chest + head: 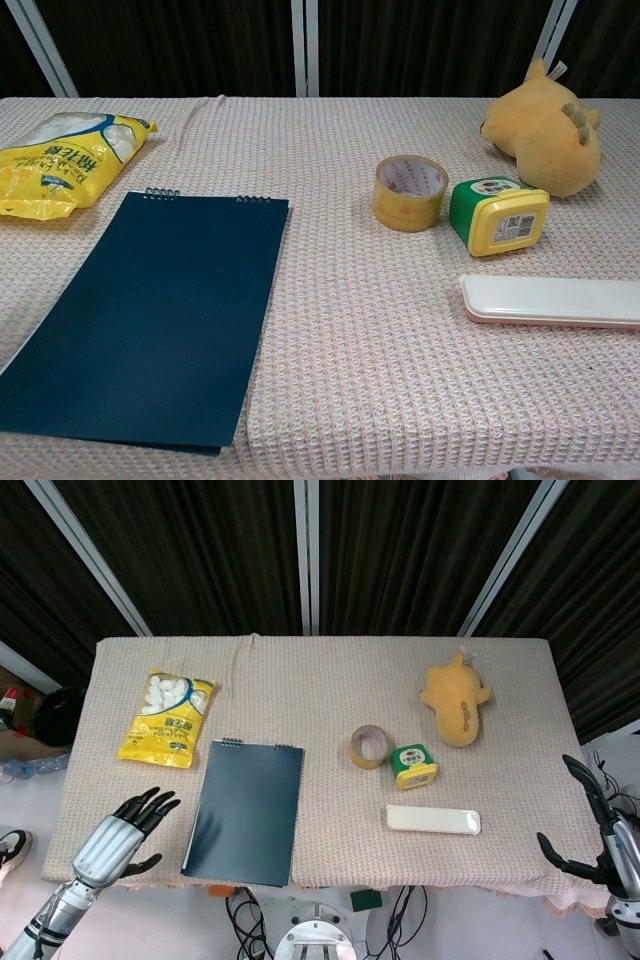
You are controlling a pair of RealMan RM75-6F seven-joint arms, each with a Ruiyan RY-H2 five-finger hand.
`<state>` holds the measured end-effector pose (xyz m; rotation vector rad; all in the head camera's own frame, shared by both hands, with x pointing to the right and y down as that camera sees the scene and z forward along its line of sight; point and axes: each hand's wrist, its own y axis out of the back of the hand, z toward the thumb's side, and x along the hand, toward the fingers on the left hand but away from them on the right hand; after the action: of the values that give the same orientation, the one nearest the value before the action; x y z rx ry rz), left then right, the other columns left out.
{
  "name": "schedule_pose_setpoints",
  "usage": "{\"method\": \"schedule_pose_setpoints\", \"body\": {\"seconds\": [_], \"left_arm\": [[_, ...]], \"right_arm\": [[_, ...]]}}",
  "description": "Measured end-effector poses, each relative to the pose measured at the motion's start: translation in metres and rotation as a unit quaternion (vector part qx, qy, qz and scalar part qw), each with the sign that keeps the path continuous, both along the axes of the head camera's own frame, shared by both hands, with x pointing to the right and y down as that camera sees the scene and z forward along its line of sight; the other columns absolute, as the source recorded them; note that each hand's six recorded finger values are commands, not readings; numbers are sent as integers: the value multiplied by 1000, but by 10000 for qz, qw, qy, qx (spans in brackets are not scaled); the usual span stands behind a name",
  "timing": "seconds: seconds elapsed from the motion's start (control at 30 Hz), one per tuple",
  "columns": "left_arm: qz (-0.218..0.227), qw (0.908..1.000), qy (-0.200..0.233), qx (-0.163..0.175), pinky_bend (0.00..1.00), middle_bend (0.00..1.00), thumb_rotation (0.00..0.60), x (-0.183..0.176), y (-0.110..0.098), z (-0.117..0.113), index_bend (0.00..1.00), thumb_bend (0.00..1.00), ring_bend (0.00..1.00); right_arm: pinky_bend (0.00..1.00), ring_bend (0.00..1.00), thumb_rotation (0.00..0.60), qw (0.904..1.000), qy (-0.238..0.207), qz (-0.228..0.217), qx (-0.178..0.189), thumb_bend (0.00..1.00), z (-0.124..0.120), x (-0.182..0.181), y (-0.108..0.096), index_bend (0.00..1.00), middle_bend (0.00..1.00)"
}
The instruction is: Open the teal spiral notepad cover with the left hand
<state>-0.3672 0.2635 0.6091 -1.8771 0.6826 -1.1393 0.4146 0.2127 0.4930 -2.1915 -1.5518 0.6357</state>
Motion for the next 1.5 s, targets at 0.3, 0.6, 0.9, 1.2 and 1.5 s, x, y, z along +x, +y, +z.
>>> {"method": "schedule_pose_setpoints", "body": {"seconds": [0.3, 0.6, 0.9, 1.2, 1.5], "left_arm": [[273, 9996, 100, 38, 231, 119, 600, 14, 23, 34, 132, 172, 72], [387, 9986, 309, -174, 231, 119, 600, 22, 25, 47, 168, 185, 72], [317, 9977, 412, -433, 231, 119, 600, 19, 27, 54, 171, 190, 72], [351, 9942, 632, -797, 230, 119, 600, 18, 36, 56, 169, 191, 72], [377, 9936, 609, -877, 230, 119, 600, 20, 37, 62, 170, 191, 72]], "right_arm": [[0, 0, 600, 9994, 273, -67, -179, 344, 3, -3, 12, 0, 0], [0, 0, 600, 9985, 475, 91, -245, 344, 15, 2, 18, 0, 0], [0, 0, 600, 9981, 558, 83, -266, 345, 17, 2, 17, 0, 0], [0, 0, 600, 9981, 549, 101, -275, 345, 18, 2, 19, 0, 0], [0, 0, 600, 9979, 577, 116, -272, 344, 18, 3, 19, 0, 0]]}}
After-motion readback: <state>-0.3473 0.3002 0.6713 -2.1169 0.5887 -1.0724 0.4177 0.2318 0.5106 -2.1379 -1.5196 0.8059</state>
